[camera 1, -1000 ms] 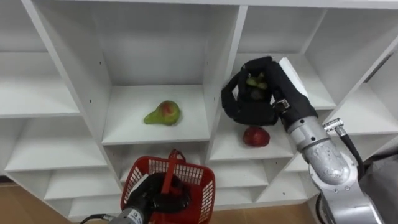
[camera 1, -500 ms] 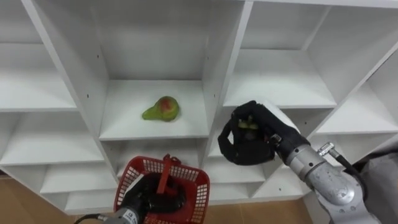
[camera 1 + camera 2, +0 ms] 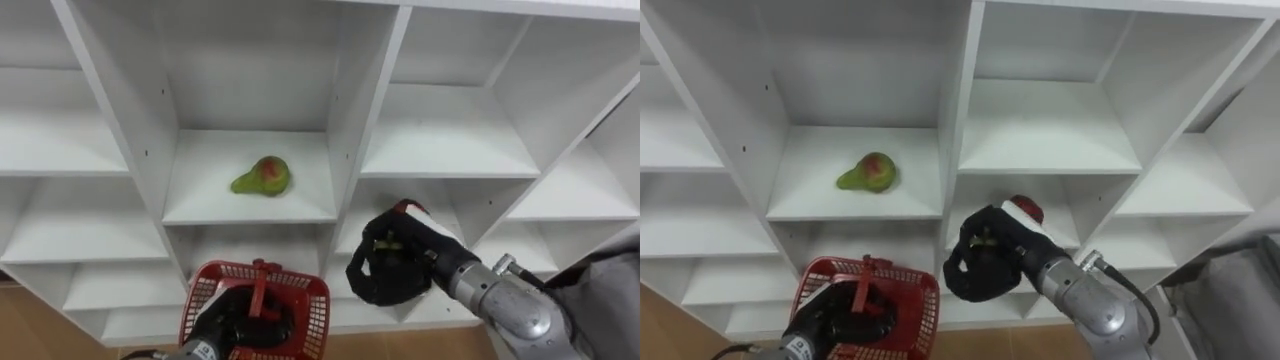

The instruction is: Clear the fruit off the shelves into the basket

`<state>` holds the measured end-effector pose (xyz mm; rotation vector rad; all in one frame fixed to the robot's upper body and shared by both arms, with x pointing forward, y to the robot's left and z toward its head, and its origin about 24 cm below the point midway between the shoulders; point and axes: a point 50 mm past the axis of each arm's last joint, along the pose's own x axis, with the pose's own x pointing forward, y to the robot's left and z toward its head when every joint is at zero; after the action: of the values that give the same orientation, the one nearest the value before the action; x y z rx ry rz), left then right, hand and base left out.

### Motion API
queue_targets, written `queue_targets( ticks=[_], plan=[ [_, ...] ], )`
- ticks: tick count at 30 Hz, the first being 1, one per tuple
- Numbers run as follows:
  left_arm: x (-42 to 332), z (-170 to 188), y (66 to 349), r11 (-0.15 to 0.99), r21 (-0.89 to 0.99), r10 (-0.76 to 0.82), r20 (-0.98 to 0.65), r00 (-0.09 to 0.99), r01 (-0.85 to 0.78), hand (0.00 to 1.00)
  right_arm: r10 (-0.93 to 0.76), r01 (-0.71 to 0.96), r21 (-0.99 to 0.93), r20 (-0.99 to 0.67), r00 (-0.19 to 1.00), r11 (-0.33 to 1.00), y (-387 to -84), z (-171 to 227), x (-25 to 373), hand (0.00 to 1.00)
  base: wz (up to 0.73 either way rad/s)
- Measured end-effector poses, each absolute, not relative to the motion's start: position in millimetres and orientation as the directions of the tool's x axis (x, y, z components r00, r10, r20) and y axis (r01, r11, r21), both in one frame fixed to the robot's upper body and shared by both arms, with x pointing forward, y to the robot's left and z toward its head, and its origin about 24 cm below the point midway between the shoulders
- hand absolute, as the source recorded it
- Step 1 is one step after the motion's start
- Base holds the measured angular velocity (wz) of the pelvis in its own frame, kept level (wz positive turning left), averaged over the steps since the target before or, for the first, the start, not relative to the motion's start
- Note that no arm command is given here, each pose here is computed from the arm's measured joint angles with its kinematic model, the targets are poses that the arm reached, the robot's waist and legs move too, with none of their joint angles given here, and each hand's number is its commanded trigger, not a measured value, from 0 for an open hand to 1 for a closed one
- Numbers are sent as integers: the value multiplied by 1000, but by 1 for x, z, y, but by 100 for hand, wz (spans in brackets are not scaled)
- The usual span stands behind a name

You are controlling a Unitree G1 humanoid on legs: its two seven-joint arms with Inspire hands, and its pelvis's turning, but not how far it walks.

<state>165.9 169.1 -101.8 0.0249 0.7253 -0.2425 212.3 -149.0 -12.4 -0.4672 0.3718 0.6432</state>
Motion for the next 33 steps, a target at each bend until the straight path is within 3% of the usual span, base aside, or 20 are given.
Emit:
queue_targets(
  ticks=[15,33],
  plan=[
    [167,-97,157,964,-54,-234,-639,733,261,100,439,-545,-23,-566,698,838,-141,-65,193,100,0],
    [166,-97,147,957,-69,-259,-634,729,281,100,372,-332,176,-562,739,927,-139,-83,183,100,2]
  ],
)
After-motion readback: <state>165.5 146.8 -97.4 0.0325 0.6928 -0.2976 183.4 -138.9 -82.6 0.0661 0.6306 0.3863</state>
